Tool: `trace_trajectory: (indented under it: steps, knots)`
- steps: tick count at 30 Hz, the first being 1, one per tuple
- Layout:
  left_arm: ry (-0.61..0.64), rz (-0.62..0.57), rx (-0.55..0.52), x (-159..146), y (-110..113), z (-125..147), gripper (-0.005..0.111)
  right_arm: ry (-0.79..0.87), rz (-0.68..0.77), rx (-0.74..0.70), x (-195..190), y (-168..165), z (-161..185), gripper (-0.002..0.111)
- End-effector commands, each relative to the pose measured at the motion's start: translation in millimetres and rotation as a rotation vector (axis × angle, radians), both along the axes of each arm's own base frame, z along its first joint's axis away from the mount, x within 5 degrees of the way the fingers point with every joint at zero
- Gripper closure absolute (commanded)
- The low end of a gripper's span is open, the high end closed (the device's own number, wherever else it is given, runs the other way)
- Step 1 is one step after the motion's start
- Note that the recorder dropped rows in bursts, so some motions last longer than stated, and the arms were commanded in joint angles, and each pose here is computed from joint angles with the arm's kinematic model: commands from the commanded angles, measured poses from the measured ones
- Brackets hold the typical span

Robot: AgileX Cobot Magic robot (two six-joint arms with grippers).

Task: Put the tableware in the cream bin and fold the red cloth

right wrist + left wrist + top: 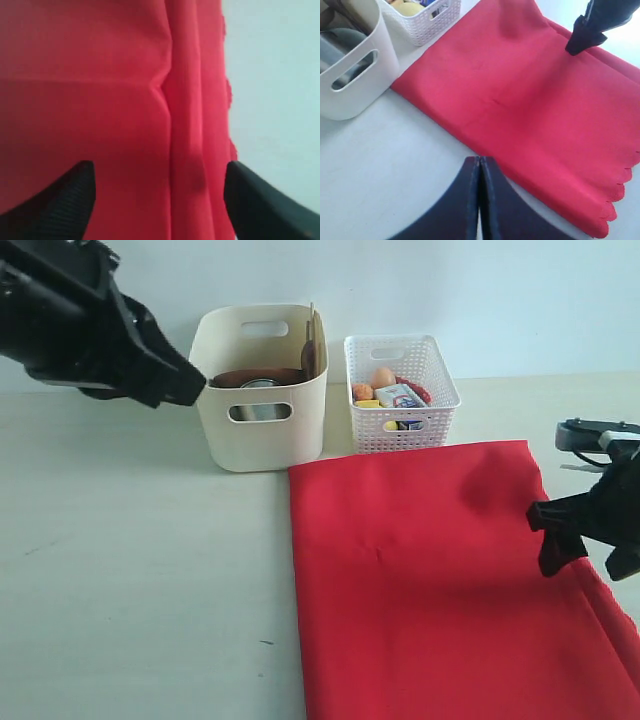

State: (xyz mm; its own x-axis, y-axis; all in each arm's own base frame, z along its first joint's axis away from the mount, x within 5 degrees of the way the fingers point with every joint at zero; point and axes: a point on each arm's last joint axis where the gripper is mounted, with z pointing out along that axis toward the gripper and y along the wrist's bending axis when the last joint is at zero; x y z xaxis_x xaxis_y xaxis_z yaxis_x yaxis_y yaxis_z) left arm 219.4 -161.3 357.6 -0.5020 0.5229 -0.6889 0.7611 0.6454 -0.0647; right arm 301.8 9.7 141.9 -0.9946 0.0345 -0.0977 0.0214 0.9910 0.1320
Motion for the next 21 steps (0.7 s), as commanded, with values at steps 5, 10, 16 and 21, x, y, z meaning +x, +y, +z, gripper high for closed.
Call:
trace_trajectory:
  steps: [5,10,16,21]
  knots:
    - [-0.153,0.158,-0.077,-36.9,43.7,8.6,0.106,-0.043,-0.007,0.006,27.9,-1.7,-11.3,0.035]
    - [-0.260,0.246,-0.161,-62.1,69.6,16.1,0.106,-0.049,-0.001,0.004,35.2,-1.8,-13.9,0.035]
    - [-0.365,0.310,-0.242,-98.2,94.1,18.2,0.106,-0.055,0.022,0.001,36.8,-1.9,-14.9,0.035]
    - [-0.438,0.353,-0.287,-133.3,113.3,8.5,0.106,-0.053,0.025,0.000,36.8,-1.9,-15.7,0.035]
